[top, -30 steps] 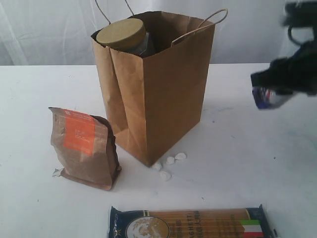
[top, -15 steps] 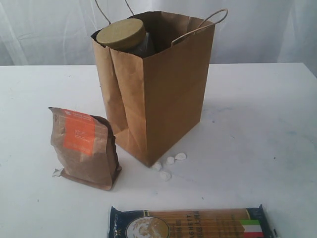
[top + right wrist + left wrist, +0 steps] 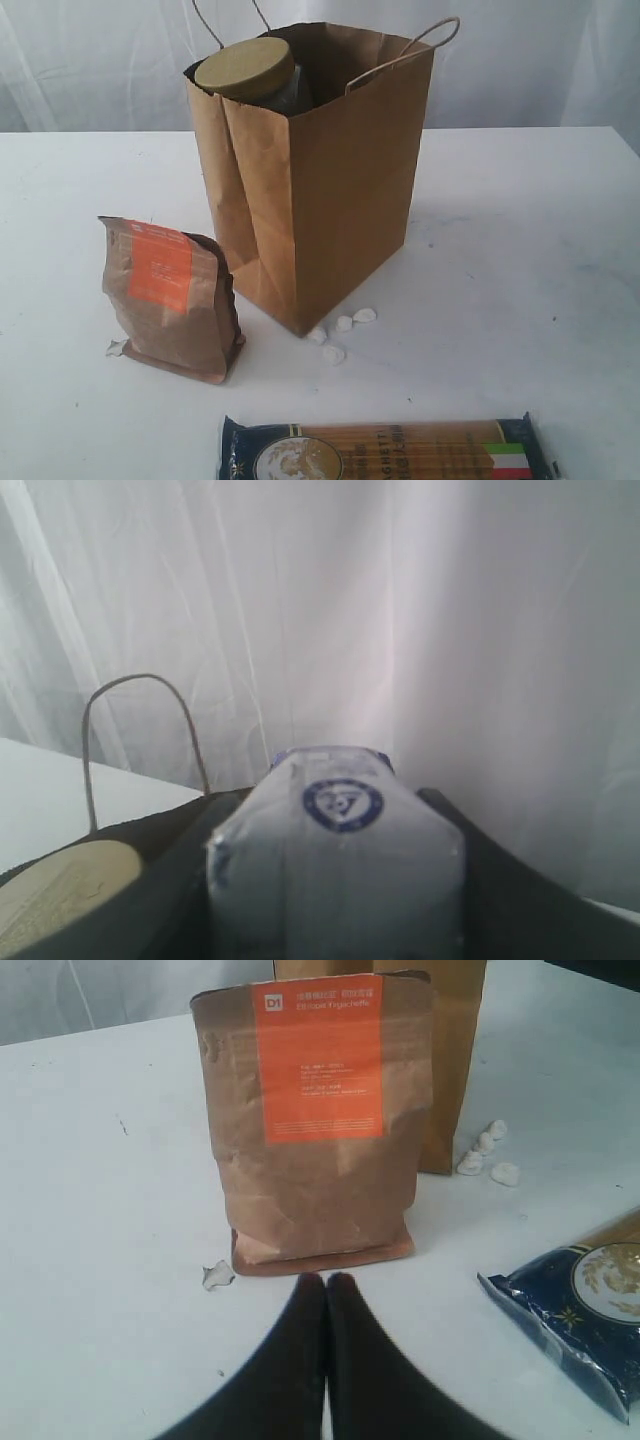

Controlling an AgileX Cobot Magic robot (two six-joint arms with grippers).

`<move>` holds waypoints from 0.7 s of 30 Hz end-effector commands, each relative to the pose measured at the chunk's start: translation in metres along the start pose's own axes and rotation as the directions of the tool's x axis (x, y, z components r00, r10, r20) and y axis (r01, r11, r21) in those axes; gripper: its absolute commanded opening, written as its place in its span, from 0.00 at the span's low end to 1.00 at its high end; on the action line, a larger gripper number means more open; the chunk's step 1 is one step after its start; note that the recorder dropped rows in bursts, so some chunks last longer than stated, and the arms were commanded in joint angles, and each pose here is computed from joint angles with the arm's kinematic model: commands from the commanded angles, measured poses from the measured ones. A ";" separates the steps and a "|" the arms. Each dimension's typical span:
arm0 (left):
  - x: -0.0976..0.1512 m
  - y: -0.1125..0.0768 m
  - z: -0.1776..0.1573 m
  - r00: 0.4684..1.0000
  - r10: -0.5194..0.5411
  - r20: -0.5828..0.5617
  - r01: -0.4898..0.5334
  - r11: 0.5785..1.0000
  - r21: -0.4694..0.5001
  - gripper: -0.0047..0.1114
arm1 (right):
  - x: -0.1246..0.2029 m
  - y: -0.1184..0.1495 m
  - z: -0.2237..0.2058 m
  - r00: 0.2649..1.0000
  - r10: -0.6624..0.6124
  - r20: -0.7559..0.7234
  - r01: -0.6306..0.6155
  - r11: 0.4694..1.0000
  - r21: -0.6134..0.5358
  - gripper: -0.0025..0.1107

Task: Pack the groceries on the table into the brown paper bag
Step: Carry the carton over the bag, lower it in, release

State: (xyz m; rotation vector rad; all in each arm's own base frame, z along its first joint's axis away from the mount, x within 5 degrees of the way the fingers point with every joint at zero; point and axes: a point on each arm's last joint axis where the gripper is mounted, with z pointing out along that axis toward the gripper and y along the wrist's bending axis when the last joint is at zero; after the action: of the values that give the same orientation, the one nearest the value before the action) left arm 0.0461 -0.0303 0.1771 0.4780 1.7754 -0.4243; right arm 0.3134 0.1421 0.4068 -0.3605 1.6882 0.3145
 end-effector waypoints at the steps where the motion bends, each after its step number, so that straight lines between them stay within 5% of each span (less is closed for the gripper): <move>1: 0.001 0.000 0.000 1.000 -0.006 0.002 0.006 1.000 -0.003 0.04 | -0.001 0.011 0.018 0.999 -0.028 0.041 0.029 0.999 -0.031 0.02; 21: 0.001 0.000 0.000 1.000 -0.006 0.002 0.006 1.000 -0.003 0.04 | 0.025 0.014 0.078 0.963 -0.016 -0.269 0.007 0.999 -0.035 0.02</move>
State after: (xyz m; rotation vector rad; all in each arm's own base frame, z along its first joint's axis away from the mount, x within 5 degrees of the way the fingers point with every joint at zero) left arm 0.0461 -0.0303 0.1771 0.4780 1.7754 -0.4243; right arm 0.3724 0.1828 0.3689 -0.4369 1.9624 0.2970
